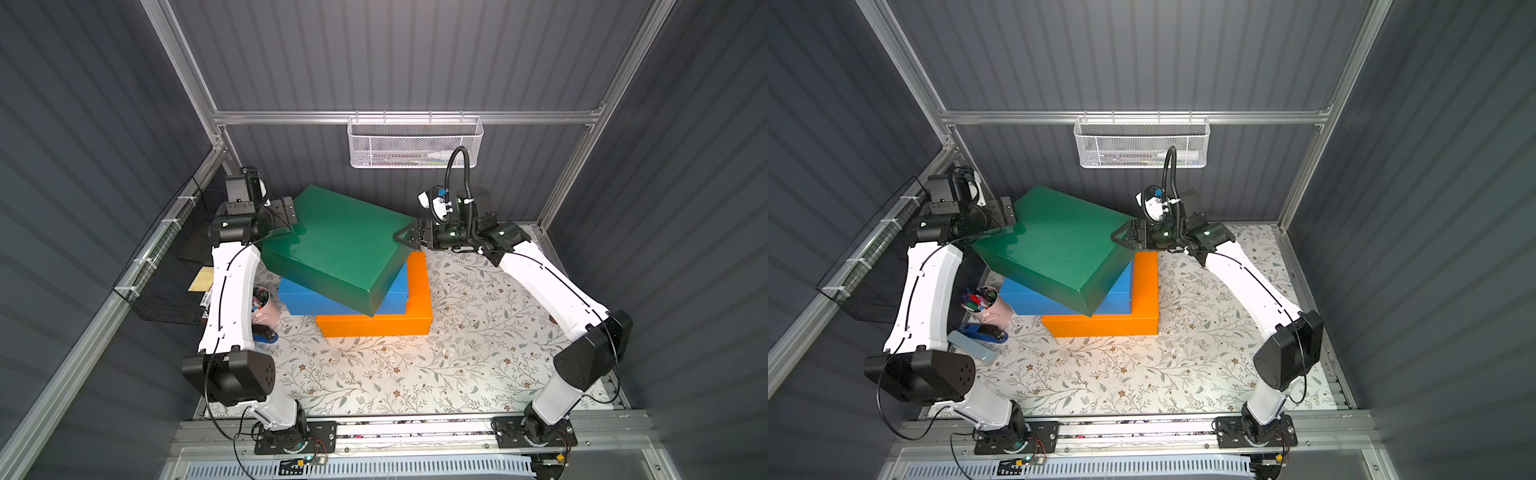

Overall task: Stack the shoeboxes
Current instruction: Adjust the shoebox.

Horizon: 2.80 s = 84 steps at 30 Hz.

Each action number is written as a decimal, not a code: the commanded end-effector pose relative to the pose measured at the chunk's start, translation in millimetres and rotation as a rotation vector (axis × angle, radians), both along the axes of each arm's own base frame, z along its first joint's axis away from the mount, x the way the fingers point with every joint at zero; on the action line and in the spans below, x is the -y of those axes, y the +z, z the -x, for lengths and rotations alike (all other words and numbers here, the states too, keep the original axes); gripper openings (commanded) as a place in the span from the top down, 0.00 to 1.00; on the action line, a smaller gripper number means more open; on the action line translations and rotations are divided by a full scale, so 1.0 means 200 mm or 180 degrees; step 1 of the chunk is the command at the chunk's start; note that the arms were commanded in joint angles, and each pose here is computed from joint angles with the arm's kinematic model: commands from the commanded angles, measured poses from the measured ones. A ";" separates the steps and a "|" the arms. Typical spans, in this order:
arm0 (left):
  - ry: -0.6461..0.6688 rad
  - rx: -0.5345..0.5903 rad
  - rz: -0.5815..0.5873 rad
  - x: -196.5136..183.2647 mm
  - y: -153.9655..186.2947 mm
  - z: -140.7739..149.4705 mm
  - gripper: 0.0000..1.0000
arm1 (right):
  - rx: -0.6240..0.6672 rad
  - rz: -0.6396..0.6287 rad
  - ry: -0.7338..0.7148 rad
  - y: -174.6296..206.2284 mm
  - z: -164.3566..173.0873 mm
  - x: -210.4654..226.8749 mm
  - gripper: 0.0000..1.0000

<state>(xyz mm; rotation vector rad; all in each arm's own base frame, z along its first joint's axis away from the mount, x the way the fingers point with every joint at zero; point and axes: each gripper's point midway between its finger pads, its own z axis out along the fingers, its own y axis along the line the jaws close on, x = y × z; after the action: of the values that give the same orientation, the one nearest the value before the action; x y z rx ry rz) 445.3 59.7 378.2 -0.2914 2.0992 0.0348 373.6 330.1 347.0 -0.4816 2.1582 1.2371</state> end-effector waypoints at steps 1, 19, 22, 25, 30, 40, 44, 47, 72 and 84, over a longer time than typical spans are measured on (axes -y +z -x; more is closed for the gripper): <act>-0.0242 -0.0308 0.0205 0.10 -0.12 0.11 0.00 | 0.0055 -0.0032 0.0041 0.02 -0.03 -0.02 0.01; -0.0596 -0.0197 0.0671 0.27 -0.07 0.35 0.00 | 0.0000 -0.0168 0.0098 0.03 -0.17 -0.05 0.01; -0.0561 -0.0159 0.0667 0.27 -0.04 0.39 0.00 | -0.0055 -0.0185 0.0119 0.01 -0.19 -0.06 0.01; -0.0569 -0.0104 0.0683 0.28 -0.02 0.42 0.00 | -0.0084 -0.0191 0.0129 -0.01 -0.21 -0.08 0.01; -0.0575 -0.0108 0.0700 0.28 -0.03 0.43 0.00 | -0.0101 -0.0199 0.0113 -0.01 -0.23 -0.09 0.01; -0.0592 -0.0139 0.0714 0.28 -0.05 0.39 0.00 | -0.0086 -0.0215 0.0097 -0.01 -0.26 -0.10 0.01; -0.0633 -0.0120 0.0742 0.30 -0.04 0.40 0.00 | -0.0084 -0.0221 0.0095 -0.01 -0.28 -0.11 0.01; -0.0700 -0.0131 0.0821 0.33 -0.04 0.41 0.00 | -0.0085 -0.0226 0.0105 -0.01 -0.29 -0.12 0.01; -0.0552 0.0036 0.0899 0.31 0.07 0.49 0.00 | -0.0122 -0.0271 0.0084 -0.04 -0.33 -0.12 0.01; -0.0396 -0.0056 0.0691 0.24 0.03 0.38 0.00 | -0.0088 -0.0108 -0.0182 -0.05 -0.31 -0.03 0.01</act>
<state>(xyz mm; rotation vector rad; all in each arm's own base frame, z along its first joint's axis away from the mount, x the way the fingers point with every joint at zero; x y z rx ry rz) 363.2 10.2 381.7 -0.3022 2.1375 -0.2959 440.5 341.6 343.2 -0.4113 2.1128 1.2982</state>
